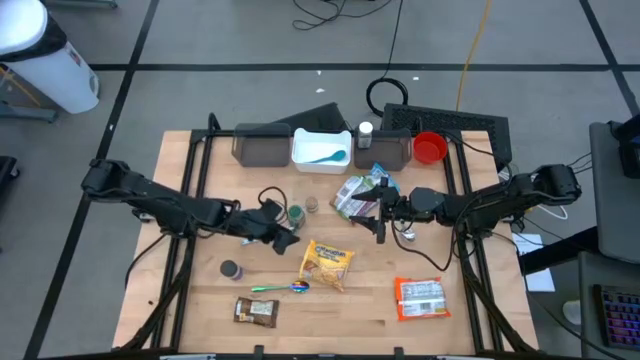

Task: Pick & Place Food Item
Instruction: Put the yellow noodle pack into the left black bin

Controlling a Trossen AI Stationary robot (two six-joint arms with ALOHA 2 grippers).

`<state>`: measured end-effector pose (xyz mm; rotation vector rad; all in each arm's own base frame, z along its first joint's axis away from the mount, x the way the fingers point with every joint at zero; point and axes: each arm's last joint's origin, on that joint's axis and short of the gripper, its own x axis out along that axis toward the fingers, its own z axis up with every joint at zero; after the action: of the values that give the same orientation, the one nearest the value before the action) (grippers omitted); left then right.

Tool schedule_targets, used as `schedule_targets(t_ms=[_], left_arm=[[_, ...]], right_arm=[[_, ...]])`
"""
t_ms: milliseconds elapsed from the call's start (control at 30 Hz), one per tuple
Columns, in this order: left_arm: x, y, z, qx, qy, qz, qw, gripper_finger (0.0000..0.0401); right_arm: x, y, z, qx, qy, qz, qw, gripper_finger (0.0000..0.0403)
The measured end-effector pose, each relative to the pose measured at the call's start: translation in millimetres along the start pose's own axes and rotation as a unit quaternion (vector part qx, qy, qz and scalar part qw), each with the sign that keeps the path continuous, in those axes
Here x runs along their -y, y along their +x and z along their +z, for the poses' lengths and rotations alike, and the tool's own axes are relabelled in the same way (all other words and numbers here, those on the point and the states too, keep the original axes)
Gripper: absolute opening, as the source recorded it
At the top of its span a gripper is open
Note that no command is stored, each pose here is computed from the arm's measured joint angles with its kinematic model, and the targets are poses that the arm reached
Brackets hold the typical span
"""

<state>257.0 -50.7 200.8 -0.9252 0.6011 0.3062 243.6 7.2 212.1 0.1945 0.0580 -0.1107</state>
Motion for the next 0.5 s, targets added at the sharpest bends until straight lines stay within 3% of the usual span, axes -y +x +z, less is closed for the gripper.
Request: schedule_targets(t_ms=[300,500], left_arm=[[-10,26,-11,-0.031,-0.033,0.032,0.998,0.0243],[-10,41,-15,-0.044,-0.034,0.011,0.998,0.0243]], right_arm=[[0,0,0,-0.001,0.000,0.000,1.000,0.0293],[0,0,0,-0.001,0.000,0.000,1.000,0.0293]])
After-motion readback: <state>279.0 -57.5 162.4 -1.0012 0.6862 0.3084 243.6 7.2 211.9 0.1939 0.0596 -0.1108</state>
